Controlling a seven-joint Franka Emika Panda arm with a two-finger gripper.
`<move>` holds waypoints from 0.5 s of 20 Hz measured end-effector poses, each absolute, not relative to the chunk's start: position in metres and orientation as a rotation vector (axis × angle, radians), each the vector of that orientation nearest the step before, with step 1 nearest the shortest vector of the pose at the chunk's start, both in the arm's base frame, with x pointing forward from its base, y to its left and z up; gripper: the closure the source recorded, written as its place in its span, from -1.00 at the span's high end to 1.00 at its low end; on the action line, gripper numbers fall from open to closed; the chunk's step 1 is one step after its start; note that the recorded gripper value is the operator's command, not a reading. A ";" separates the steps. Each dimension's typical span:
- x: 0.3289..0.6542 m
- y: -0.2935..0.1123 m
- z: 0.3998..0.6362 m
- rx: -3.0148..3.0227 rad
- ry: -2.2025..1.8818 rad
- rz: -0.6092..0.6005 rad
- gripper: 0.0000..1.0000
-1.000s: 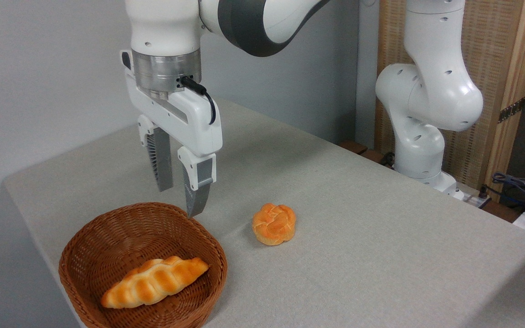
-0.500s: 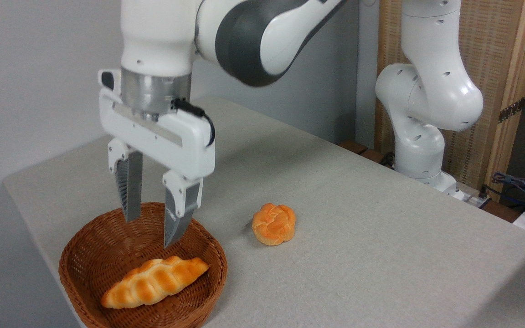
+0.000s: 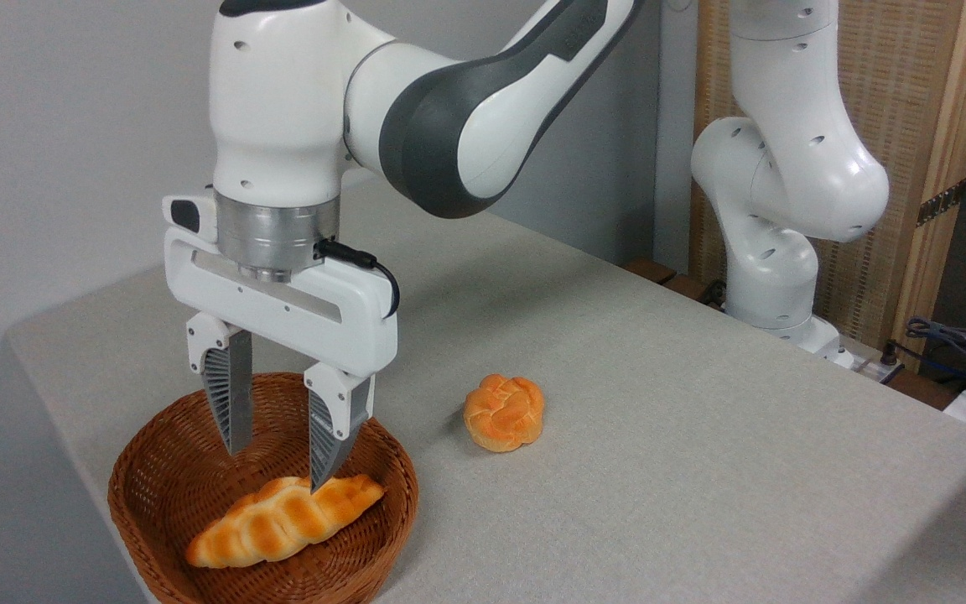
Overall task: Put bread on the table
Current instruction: 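Lower the open gripper down over the croissant in the basket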
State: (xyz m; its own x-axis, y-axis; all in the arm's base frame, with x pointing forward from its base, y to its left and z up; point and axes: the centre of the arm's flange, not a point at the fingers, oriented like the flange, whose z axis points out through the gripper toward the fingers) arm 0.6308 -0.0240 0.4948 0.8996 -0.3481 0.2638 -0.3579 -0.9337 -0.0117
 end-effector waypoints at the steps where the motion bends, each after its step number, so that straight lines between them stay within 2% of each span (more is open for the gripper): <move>1: 0.632 -0.024 0.491 3.029 -0.536 0.401 1.00; 10: 0.640 -0.025 0.451 3.079 -0.545 0.294 1.00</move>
